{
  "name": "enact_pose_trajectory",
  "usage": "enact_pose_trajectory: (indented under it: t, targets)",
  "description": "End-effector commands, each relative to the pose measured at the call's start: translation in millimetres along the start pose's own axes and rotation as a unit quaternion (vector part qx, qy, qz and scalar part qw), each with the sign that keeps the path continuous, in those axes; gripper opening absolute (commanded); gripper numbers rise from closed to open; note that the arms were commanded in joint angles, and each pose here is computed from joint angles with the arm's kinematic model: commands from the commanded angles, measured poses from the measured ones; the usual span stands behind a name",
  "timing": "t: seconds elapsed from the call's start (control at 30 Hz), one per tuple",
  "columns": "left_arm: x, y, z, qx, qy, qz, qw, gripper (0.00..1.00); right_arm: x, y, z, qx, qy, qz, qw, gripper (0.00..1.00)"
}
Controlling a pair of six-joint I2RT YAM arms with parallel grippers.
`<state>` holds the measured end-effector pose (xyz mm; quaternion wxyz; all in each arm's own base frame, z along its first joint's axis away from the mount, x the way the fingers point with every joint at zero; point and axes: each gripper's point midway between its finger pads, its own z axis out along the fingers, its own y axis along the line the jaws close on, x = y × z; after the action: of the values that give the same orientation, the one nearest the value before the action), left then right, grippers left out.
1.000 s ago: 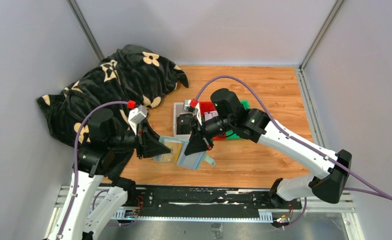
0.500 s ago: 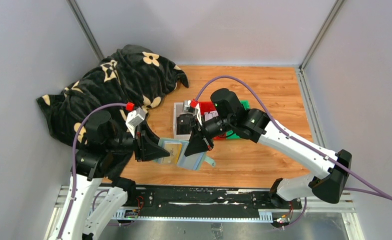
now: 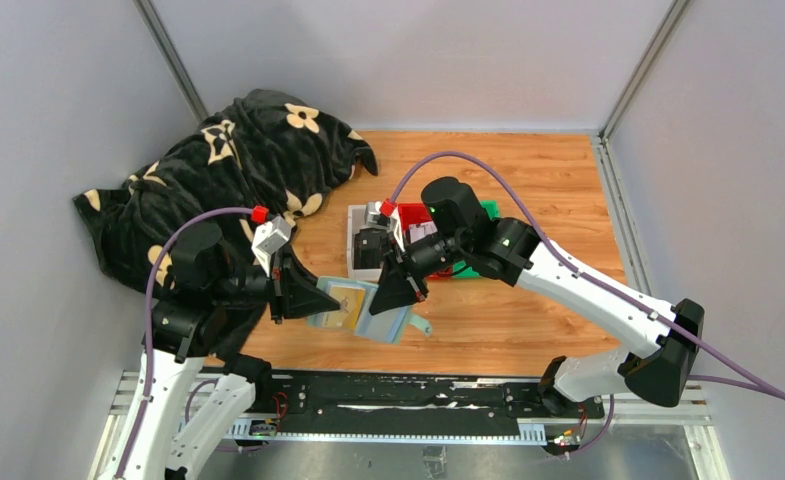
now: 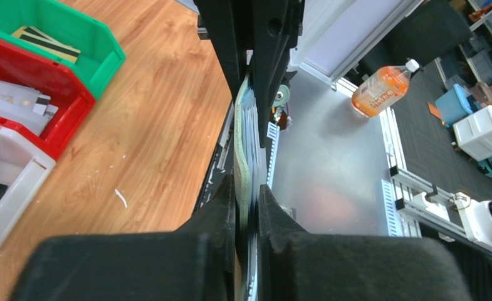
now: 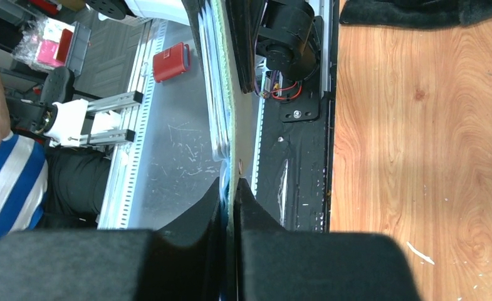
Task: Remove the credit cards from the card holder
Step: Remove the credit card from the card holder.
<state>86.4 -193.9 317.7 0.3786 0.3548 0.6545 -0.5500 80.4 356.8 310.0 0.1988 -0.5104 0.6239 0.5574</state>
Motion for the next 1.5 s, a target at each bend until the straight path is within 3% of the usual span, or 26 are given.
enact_pose_trajectory:
  t: [0.0,0.1,0.33,0.53,0.77,1.0,1.47]
  targets:
    - [2,9,0,-0.026,0.001,-0.021,0.999,0.00,-28,17,-1,-0.024,-0.043,-0.044,0.998,0.16]
    - [-1,11,0,-0.036,-0.005,-0.024,0.999,0.00,-29,10,-5,0.001,-0.056,-0.053,0.997,0.45]
    - [-16,11,-2,-0.058,-0.038,-0.012,0.998,0.00,-56,-18,-49,0.128,-0.139,-0.038,0.981,0.56]
    - [-26,22,-3,-0.095,-0.064,-0.025,0.993,0.00,-70,-22,-73,0.180,-0.214,0.005,0.960,0.56]
    - [-31,27,-2,-0.102,-0.089,-0.036,0.990,0.00,-68,3,-56,0.081,-0.231,0.027,0.969,0.53]
    - [-34,28,-1,-0.104,-0.092,-0.048,0.989,0.00,-57,-1,-31,0.035,-0.211,0.055,0.975,0.46]
    - [-42,26,0,-0.096,-0.112,-0.059,0.987,0.00,-37,-25,-9,0.046,-0.191,0.091,0.976,0.46]
